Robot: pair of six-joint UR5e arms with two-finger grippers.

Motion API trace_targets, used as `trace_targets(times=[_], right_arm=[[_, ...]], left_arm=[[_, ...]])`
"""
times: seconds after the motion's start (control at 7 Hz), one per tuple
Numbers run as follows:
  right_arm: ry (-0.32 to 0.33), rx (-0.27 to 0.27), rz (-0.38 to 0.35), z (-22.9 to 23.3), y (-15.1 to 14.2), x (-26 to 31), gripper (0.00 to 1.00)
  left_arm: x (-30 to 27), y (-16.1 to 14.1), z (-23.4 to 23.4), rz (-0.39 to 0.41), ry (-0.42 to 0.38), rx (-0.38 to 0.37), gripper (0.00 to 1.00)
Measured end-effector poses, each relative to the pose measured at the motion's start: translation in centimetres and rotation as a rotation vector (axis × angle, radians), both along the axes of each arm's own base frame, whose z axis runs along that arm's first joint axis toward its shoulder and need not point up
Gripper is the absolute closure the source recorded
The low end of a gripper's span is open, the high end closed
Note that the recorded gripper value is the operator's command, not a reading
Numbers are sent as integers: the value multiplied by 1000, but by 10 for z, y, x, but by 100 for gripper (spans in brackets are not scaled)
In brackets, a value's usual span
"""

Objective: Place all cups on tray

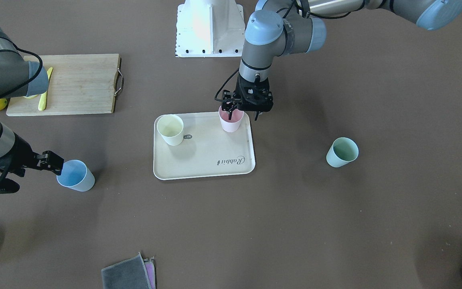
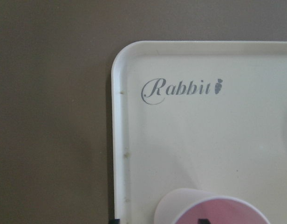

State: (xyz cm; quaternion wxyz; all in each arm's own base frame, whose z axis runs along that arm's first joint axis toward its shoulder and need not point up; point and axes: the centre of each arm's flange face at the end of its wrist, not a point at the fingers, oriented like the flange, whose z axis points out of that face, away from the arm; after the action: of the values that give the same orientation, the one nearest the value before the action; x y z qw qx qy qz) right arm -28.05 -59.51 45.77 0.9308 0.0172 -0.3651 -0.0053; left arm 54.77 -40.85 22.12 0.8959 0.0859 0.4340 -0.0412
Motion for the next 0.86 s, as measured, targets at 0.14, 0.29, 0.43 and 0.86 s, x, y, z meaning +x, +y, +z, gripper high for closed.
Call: trace_targets(times=[0.14,0.29,0.43,0.86], right_arm=[[-5,6,-7,10,-1,-8,0],[-10,10,-15,15,1,-17,22],[-13,11,-23,17,3,-24,99],[-23,29,-50,6,8,-43,100]], left_arm=[[-1,-1,0,-3,1,2,3],[-4,-2,-2,-6,3,5,3],[-7,-4,-3,-10,5,9,3],[-32,-14,-16,-27,29,34,3]])
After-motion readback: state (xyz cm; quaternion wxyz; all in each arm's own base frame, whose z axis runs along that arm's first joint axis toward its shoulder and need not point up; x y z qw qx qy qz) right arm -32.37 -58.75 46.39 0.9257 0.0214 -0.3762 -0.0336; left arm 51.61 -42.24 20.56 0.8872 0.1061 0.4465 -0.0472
